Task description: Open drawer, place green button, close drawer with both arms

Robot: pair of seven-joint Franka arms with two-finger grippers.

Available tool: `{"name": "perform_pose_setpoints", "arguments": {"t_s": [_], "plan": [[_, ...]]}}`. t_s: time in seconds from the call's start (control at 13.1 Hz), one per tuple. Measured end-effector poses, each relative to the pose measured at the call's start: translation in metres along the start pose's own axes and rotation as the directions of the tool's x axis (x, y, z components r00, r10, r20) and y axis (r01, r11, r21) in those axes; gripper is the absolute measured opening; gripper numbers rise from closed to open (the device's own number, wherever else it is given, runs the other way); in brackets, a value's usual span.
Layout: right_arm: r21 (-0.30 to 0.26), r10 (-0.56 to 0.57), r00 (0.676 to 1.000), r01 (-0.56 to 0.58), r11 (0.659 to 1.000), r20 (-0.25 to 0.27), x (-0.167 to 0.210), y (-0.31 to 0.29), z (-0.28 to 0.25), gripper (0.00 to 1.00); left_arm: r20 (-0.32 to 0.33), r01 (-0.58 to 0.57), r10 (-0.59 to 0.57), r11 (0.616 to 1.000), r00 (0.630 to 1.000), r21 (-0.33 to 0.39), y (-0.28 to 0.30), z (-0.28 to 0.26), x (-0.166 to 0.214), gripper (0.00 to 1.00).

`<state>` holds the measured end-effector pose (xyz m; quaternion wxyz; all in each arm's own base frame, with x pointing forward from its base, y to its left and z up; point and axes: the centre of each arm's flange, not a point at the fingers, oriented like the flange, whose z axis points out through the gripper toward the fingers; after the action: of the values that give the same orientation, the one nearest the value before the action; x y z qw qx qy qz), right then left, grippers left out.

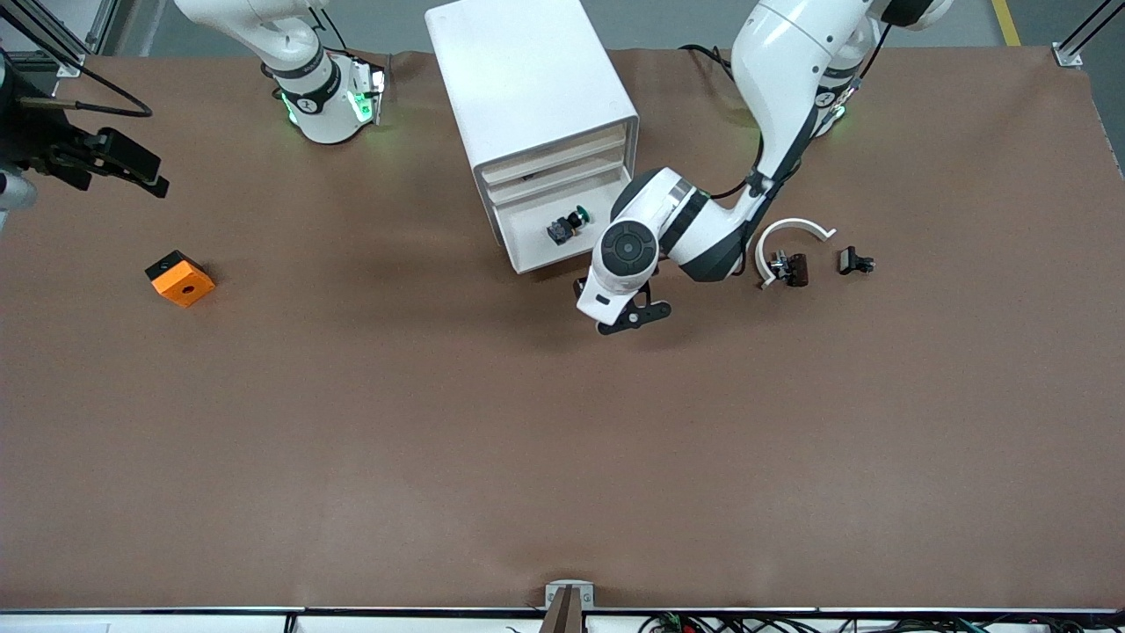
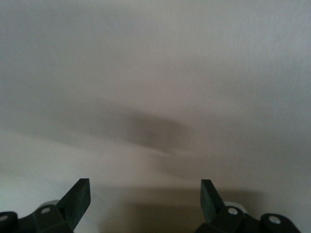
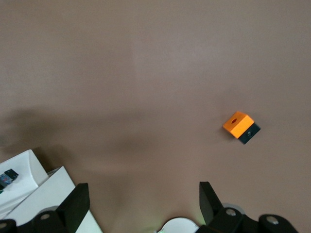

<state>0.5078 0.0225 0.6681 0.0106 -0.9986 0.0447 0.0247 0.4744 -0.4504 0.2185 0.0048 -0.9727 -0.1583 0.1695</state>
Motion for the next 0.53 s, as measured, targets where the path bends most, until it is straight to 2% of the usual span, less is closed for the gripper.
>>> {"name": "perform_pose_setpoints", "arguments": {"t_s": [0.15,0.53], "plan": [[-0.005,-0.023,0.999,0.023,1.000,-0.029,-0.008,0.010,0.004,1.00,0.041,-0.006,0.007,1.000,0.999,-0.006,0.010,0.012,-0.017,1.00],[-0.008,-0.053,0.997,0.053,0.999,-0.060,-0.008,0.039,0.012,1.00,0.049,0.034,-0.035,0.999,0.998,0.034,0.038,0.032,-0.078,1.00]]}}
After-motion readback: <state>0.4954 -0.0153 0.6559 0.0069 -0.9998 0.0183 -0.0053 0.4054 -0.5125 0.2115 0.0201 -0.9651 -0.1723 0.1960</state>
